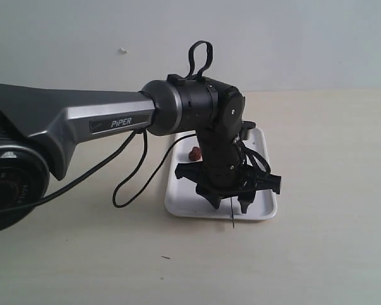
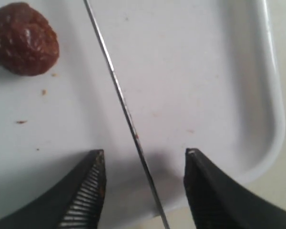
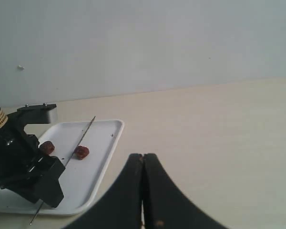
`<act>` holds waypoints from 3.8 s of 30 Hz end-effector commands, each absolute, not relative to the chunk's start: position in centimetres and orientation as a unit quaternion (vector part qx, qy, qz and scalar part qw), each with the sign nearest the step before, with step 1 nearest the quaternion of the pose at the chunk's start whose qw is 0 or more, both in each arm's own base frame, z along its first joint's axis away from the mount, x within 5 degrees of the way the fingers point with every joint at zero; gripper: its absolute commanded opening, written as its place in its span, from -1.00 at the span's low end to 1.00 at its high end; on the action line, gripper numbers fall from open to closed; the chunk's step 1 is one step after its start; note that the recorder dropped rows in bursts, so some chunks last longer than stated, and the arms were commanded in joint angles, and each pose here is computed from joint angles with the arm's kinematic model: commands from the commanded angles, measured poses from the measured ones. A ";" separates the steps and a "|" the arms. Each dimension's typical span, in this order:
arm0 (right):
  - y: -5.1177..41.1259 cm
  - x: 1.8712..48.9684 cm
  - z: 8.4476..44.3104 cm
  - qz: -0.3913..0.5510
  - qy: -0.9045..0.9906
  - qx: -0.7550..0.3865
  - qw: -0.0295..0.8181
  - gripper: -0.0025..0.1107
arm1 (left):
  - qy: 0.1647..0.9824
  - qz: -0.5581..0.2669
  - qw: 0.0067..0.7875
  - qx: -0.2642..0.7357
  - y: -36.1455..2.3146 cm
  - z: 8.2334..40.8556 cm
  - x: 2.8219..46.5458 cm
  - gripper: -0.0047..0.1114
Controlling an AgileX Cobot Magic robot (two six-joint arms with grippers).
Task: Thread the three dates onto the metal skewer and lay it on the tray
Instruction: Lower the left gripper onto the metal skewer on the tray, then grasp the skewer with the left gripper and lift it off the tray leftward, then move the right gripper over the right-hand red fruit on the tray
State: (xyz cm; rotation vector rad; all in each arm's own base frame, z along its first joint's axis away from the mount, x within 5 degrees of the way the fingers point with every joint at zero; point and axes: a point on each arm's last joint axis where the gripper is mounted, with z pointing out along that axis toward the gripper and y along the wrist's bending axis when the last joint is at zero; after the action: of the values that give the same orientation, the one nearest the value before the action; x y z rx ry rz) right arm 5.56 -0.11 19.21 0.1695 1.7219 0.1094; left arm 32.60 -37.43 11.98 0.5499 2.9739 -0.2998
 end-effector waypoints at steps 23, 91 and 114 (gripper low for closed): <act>-0.1 5.5 19.2 0.045 0.755 0.075 0.650 -0.96 | 0.981 -0.139 0.074 0.111 -36.2 13.3 34.9 -0.92; -0.3 5.4 22.5 0.106 0.616 0.115 0.772 -0.96 | 0.863 -0.017 0.042 0.503 -13.5 24.9 29.5 -0.92; 0.6 28.9 30.2 0.104 0.921 0.047 0.374 -0.96 | 0.863 -0.018 0.092 0.497 -14.0 25.1 30.3 -0.92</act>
State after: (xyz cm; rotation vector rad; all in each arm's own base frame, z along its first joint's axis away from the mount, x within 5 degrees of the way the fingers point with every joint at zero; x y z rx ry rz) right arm 25.13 0.30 32.10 0.1998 2.0709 0.2432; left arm 30.38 -13.91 24.76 1.4923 2.5776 -0.0426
